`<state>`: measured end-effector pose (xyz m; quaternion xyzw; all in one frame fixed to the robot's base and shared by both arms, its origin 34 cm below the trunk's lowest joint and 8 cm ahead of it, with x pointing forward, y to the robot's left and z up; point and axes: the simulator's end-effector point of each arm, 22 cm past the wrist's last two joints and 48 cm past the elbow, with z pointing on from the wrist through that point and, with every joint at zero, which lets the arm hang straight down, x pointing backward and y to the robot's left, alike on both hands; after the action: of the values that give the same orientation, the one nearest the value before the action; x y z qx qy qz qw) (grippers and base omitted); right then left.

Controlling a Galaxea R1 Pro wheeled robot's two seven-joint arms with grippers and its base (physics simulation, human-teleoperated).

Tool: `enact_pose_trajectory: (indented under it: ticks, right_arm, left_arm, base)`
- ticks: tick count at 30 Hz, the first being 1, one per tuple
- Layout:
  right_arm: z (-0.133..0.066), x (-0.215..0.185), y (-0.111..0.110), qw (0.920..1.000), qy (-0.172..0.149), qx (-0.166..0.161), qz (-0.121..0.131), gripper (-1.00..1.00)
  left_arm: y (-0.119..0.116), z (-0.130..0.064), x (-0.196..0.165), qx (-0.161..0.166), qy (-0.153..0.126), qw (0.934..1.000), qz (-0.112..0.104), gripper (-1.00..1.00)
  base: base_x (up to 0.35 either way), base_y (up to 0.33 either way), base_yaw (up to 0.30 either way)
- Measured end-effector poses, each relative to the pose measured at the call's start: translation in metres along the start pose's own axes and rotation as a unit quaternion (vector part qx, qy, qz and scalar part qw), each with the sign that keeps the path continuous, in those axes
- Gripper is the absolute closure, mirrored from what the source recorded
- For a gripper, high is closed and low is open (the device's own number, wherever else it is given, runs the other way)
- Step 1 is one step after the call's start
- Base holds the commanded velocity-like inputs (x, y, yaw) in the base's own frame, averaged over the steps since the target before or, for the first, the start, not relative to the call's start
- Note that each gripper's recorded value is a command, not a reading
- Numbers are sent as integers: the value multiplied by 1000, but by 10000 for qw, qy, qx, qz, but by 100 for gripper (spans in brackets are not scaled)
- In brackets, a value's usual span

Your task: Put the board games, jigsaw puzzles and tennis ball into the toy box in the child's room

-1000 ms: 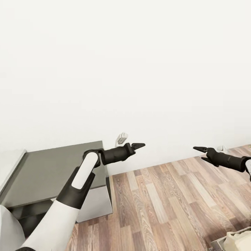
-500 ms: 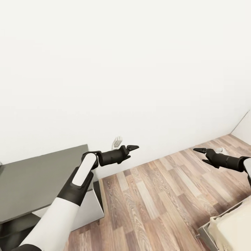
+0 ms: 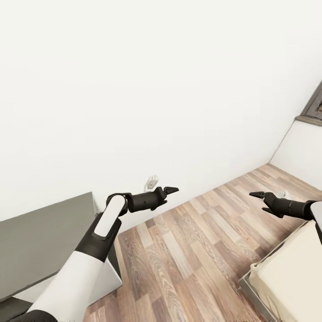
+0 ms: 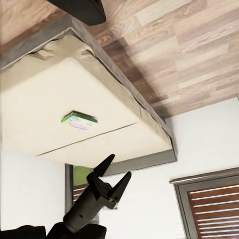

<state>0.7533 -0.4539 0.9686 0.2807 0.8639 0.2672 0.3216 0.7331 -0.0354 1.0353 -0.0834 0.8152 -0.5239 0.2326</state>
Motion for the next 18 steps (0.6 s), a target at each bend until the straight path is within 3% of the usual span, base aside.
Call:
enact_pose_trajectory:
  ticks: [7,18]
  right_arm:
    - [-2,-1,1,10000,-12,2,15,-100]
    - [-5,-4,3,10000,-49,-29,25,-100]
  left_arm:
    - [-2,0,-1,-58,1,10000,49,-100]
    - [-5,-2,-3,-87,-22,9999,96,-100]
  base:
    - [143,0,-280]
    - [267,0,-277]
